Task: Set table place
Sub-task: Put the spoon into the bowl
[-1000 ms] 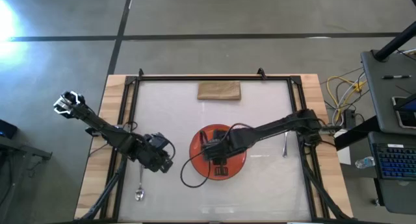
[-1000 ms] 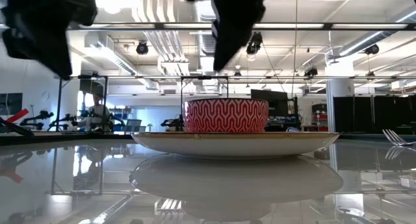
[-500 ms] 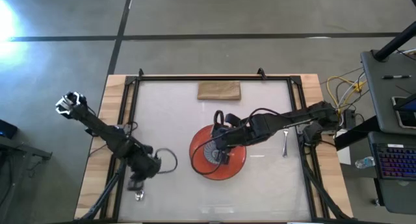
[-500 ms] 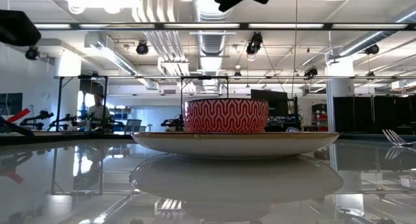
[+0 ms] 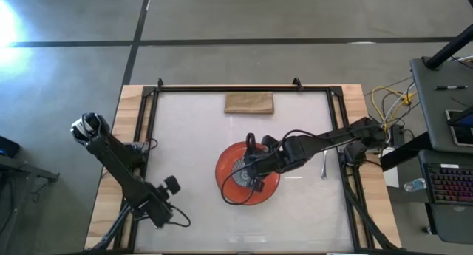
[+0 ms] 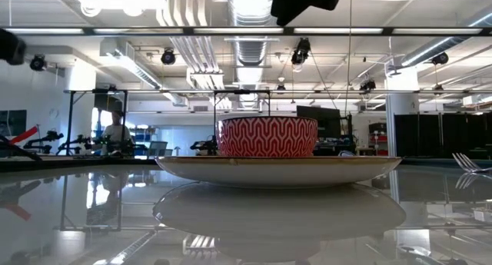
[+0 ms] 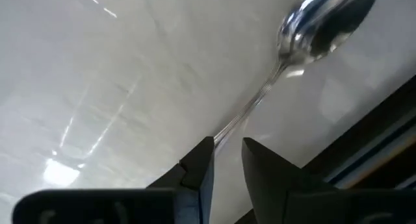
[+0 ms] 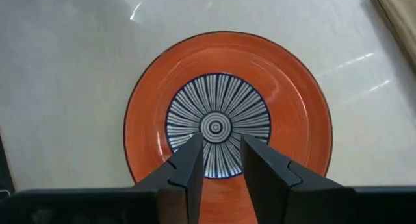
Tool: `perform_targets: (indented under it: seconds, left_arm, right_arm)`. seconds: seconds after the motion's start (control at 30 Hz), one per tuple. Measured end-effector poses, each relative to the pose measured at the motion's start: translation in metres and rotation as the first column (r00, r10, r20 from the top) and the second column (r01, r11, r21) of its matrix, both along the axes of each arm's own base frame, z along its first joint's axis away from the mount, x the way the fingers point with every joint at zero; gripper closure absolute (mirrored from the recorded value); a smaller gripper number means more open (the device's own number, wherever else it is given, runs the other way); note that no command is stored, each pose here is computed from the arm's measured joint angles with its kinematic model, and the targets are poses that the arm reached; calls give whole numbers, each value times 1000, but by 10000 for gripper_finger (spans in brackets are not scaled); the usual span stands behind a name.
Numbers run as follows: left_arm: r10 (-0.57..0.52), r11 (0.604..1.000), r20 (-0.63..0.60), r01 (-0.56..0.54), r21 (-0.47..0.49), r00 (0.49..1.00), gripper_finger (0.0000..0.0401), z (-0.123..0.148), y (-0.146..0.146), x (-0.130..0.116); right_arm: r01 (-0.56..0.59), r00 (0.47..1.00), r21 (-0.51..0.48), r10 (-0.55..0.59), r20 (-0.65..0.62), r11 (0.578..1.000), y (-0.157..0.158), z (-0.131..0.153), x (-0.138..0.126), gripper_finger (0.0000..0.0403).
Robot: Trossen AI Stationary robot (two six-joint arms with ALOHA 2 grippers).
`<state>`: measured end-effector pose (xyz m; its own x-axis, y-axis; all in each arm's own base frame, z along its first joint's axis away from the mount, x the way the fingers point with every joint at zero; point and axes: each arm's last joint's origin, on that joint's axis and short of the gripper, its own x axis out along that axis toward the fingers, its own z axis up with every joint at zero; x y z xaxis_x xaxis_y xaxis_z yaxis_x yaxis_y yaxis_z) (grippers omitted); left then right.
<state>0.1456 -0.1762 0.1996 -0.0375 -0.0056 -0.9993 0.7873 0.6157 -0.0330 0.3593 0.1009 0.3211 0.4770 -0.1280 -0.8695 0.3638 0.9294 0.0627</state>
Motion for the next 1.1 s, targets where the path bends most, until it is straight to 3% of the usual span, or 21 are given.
perform_targets:
  seconds: [0.17, 0.43, 0.57, 0.87, 1.1]
  left_arm:
    - [-86, 996, -42, 86, 13, 995, 335, -11, -4, 1]
    - [-112, 992, 0, 112, -56, 994, 335, -17, -9, -3]
    - [-138, 990, -21, 137, -30, 990, 335, -27, -7, -12]
    - [-155, 988, -10, 154, -27, 988, 335, -39, -4, -16]
    - [-129, 988, -18, 127, -88, 991, 335, -44, -6, -17]
  right_arm:
    - [13, 1000, 13, -13, 3, 1000, 4, -1, -1, 311]
    - [42, 999, 36, -43, 8, 998, 9, -1, -2, 313]
    - [49, 999, 44, -50, 10, 998, 11, -1, -3, 313]
    - [77, 997, 63, -78, 13, 995, 13, -1, -4, 316]
    - [85, 996, 63, -86, 15, 994, 13, -1, -3, 321]
